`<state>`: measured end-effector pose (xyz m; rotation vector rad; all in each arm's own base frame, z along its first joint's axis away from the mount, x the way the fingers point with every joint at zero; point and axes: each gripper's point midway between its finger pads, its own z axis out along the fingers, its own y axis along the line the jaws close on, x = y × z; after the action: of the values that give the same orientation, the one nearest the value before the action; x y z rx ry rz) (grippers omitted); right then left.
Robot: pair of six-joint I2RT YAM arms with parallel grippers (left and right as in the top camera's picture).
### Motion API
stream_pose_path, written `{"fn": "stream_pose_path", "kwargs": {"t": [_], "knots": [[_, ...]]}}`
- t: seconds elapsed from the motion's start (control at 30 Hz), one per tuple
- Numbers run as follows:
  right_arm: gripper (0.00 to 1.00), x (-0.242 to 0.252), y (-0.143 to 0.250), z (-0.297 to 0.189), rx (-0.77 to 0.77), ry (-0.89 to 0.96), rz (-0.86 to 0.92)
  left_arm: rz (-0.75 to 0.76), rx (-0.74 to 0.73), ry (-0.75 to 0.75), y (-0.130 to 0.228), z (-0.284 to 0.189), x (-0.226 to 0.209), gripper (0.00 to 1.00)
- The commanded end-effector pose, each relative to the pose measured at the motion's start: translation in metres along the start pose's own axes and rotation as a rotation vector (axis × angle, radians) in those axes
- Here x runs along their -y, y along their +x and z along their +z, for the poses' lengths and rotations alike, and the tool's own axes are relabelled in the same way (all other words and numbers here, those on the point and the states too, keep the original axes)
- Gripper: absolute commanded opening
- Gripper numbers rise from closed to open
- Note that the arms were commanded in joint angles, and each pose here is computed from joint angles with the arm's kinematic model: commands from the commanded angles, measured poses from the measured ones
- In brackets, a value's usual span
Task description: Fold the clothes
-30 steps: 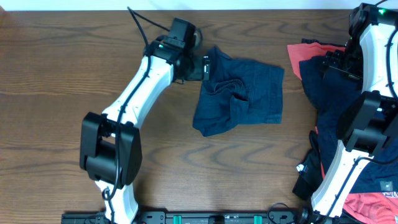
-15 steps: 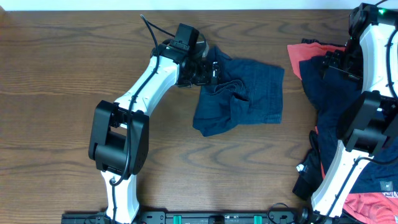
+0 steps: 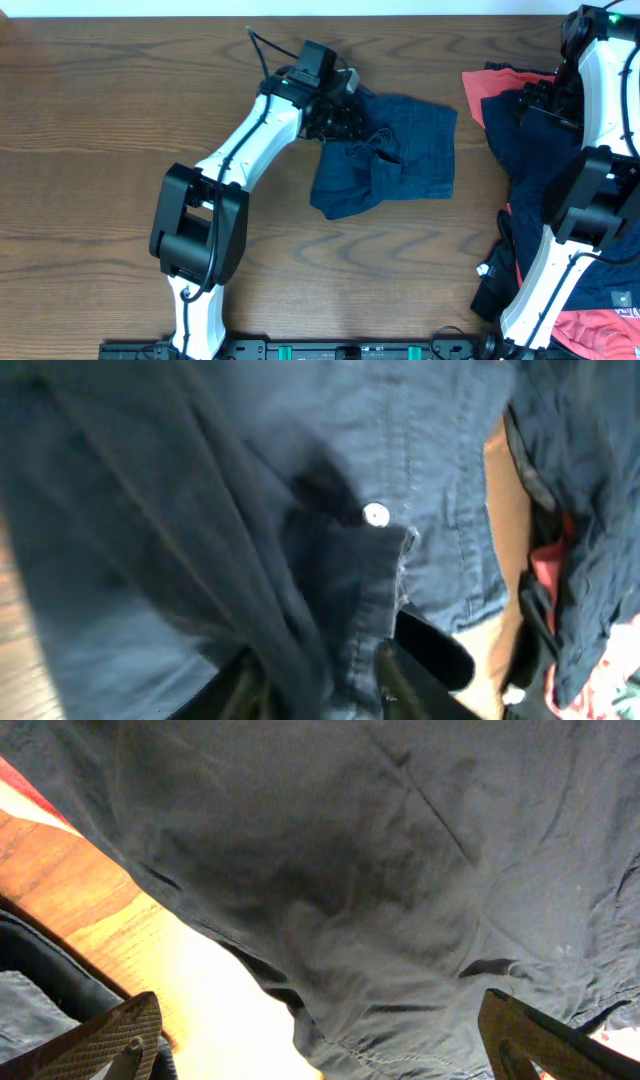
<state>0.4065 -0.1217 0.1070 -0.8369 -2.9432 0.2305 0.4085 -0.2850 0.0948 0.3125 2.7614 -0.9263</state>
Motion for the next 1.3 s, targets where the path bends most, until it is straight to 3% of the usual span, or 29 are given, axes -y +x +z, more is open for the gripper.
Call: {"fn": "stream_pose_path", "kwargs": {"t": [0.0,0.27,0.6,0.87,1.2,1.23,1.27], "knots": [[0.99,0.0,0.002,-0.003,0.004,-0.002,-0.014,0.006,-0.041,0.022,0.011,0.012,0.006,0.09],[0.99,0.0,0.002,-0.003,0.004,-0.002,-0.014,-0.015,-0.024,0.112,0.005,0.015,0.031,0.06],[0.99,-0.001,0.001,-0.003,0.008,-0.003,-0.013,-0.029,0.093,0.276,-0.029,0.007,0.07,0.06],[0.99,-0.001,0.001,-0.003,0.008,-0.004,-0.013,0.069,0.18,0.379,-0.042,0.008,0.117,0.06],[0.99,-0.001,0.002,-0.003,0.006,-0.004,-0.014,0.082,0.252,0.339,-0.046,0.018,0.135,0.09],[0.99,-0.001,0.002,-0.003,0.005,-0.004,-0.014,0.082,0.256,0.331,-0.046,0.019,0.135,0.17],[0.99,-0.002,0.002,-0.003,0.005,-0.007,-0.014,0.082,0.261,0.324,-0.046,0.02,0.135,0.42]]}}
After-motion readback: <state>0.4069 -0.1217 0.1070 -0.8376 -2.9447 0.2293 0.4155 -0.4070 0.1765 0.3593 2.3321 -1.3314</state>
